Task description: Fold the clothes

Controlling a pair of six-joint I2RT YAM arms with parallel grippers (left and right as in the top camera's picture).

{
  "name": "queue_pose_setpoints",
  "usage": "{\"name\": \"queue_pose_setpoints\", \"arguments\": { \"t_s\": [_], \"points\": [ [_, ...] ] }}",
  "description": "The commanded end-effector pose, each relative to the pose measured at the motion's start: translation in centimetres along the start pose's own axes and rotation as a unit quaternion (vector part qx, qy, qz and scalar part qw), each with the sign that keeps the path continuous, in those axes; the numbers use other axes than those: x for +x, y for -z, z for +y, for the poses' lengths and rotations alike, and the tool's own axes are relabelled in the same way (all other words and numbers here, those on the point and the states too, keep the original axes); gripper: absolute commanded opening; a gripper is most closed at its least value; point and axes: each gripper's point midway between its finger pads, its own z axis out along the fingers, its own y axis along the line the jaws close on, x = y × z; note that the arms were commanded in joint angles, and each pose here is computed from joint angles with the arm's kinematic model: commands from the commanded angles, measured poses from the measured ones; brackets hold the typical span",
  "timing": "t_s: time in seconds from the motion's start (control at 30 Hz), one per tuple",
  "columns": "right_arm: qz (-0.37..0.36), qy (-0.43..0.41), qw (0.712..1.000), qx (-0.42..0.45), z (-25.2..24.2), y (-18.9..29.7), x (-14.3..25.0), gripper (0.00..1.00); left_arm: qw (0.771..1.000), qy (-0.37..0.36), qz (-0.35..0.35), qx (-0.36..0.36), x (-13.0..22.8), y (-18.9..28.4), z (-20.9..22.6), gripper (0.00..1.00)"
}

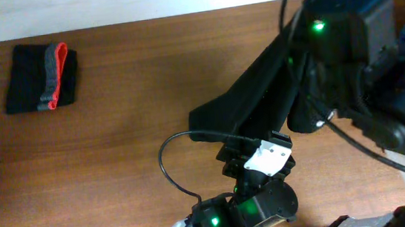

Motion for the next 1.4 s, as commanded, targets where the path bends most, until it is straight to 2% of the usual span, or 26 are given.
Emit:
{"name": "queue_pose_setpoints", "arguments": {
  "t_s": [0.0,0.23,0.43,0.5,0.7,0.87,1.03,1.37],
  "points": [
    [-0.051,-0.02,0.997,0.048,-5.7,2.5,-3.3,0.04,0.998,0.045,-0.03,-0.014,-2.8,1.6,2.6,0.95],
    [-0.077,-0.009,0.988,0.133,-12.1,3.1,-5.4,0.04,0.996,0.059,-0.059,-0.02,-5.6,4.1,6.6,0.94],
    [-0.074,0.038,0.987,0.14,-12.8,1.0,-6.3,0.04,0.995,0.056,-0.056,-0.065,-6.0,4.6,11.7,0.94],
    [-0.069,0.039,0.989,0.123,-12.1,-0.1,-6.2,0.04,0.994,0.059,-0.052,-0.08,-5.9,4.8,13.3,0.94],
    [-0.001,0.058,0.997,-0.041,-4.7,-4.4,-3.2,0.04,0.991,0.064,-0.046,-0.111,-5.6,5.9,17.0,0.94],
    [0.072,0.056,0.992,-0.092,0.9,-8.4,1.2,0.04,0.987,0.081,-0.056,-0.124,-5.9,7.3,19.2,0.94],
    [0.148,0.08,0.977,-0.129,7.8,-11.3,7.4,0.04,0.984,0.101,-0.074,-0.123,-6.5,8.7,20.5,0.95],
    [0.27,0.172,0.929,-0.185,20.1,-11.9,21.8,0.04,0.982,0.105,-0.075,-0.141,-6.3,9.5,21.7,0.95]
  ]
}}
